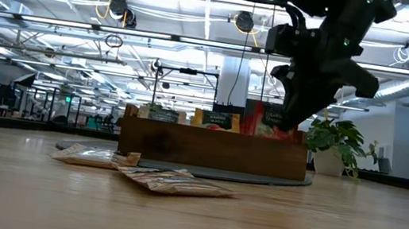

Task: Pick & Place Tea
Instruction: Put the top right red tea bag into the right section of the wooden organizer

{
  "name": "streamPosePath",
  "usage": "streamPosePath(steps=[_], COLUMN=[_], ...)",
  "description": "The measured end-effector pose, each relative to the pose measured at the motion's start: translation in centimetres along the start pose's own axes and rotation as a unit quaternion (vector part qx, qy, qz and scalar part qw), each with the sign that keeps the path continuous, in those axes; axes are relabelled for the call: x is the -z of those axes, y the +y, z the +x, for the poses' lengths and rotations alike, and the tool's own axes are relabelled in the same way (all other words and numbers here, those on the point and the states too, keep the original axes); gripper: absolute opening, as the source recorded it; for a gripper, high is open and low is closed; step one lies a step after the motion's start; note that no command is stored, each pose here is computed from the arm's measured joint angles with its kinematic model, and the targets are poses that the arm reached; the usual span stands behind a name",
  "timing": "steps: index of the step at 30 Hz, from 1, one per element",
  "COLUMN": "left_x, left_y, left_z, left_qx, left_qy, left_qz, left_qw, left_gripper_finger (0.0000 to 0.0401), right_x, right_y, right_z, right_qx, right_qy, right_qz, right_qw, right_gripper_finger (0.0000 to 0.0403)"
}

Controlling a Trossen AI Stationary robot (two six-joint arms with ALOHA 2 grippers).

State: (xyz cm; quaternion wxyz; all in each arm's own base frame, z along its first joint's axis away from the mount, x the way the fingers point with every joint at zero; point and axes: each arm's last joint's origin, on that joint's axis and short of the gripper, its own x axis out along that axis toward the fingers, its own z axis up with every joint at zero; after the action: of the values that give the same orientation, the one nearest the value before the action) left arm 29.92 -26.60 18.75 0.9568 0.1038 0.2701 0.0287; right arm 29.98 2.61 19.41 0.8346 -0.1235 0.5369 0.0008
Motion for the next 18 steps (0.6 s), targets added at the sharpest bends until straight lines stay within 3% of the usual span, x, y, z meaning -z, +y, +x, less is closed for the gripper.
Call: streamPosePath(steps=[7,18], left_x=[0.0,0.3], left_y=[0.0,-0.2], left_z=[0.0,-0.3], left_qx=[0.0,0.001], left_qy=[0.0,0.009], left_qz=[0.0,0.007], left_qw=[1.0,1.0], left_gripper_finger=[0.0042,0.0042], right_x=[0.2,-0.8], right_y=[0.1,-0.3], right_z=[0.6,-1.1], right_qx=[0.005,0.012], right_qy=[-0.018,-0.071], right_qz=[-0.013,0.01], right_qw=[1.0,0.997], right_gripper_finger=[0.0014,0.0096])
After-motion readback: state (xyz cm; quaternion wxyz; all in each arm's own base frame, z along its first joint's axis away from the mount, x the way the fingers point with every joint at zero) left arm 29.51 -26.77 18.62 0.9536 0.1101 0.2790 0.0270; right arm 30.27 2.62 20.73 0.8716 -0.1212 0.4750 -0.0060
